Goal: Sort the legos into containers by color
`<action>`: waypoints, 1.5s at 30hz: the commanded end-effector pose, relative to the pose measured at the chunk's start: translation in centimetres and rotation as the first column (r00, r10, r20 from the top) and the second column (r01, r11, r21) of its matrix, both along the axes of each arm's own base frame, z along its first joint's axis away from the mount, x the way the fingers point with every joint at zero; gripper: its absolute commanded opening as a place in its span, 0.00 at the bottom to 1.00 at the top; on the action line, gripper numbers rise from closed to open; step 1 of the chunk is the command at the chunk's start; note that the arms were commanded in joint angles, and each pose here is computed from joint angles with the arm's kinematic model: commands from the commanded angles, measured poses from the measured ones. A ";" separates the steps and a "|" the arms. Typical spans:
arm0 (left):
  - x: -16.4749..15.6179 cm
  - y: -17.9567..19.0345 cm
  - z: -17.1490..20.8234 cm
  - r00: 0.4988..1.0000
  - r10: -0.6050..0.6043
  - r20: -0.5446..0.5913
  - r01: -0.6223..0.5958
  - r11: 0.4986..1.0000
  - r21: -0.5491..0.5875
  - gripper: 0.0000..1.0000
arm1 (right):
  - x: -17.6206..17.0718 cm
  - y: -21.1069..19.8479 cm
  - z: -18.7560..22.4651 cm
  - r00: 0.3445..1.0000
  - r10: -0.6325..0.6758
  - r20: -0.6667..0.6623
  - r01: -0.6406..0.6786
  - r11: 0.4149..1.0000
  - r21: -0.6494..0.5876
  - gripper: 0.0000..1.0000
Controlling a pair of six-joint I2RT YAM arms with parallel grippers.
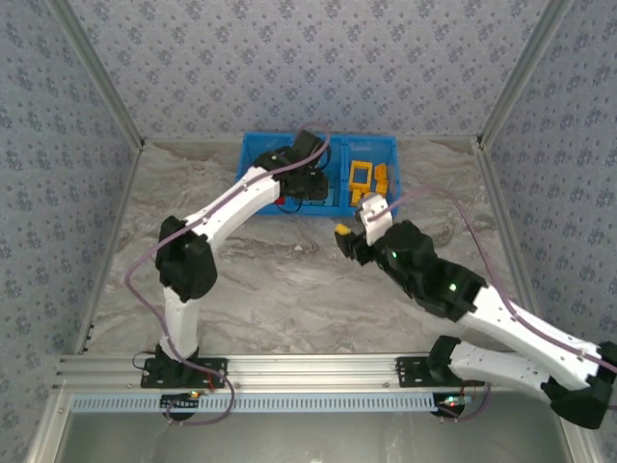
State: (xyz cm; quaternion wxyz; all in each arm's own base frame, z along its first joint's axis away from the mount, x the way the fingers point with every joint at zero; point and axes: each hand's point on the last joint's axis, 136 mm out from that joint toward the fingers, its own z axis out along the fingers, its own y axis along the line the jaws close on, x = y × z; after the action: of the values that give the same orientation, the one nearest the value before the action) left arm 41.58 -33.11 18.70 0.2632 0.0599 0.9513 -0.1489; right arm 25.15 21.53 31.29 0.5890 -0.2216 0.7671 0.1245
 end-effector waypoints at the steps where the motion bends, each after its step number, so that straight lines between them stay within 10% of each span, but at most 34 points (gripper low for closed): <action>1: 2.5 -0.6 0.7 0.998 -0.045 0.040 0.044 0.999 0.017 0.32 | 3.3 -1.0 3.0 0.992 -0.106 0.069 0.100 0.991 0.093 0.65; 17: 13.6 0.1 -4.0 0.990 0.028 0.137 -0.030 0.999 0.011 0.31 | 8.8 -0.9 3.8 0.984 -0.172 0.037 0.161 0.967 0.196 0.66; 45: 13.6 -1.4 -10.5 0.997 0.002 0.077 -0.007 0.998 0.065 0.44 | 8.5 -1.2 3.4 0.985 -0.171 -0.005 0.168 0.961 0.220 0.67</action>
State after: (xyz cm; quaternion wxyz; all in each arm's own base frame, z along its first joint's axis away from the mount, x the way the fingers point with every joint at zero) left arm 55.92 -33.91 9.85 0.3138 0.0648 0.9386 -0.1276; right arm 34.05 20.87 33.37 0.6164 -0.0997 0.7674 0.1456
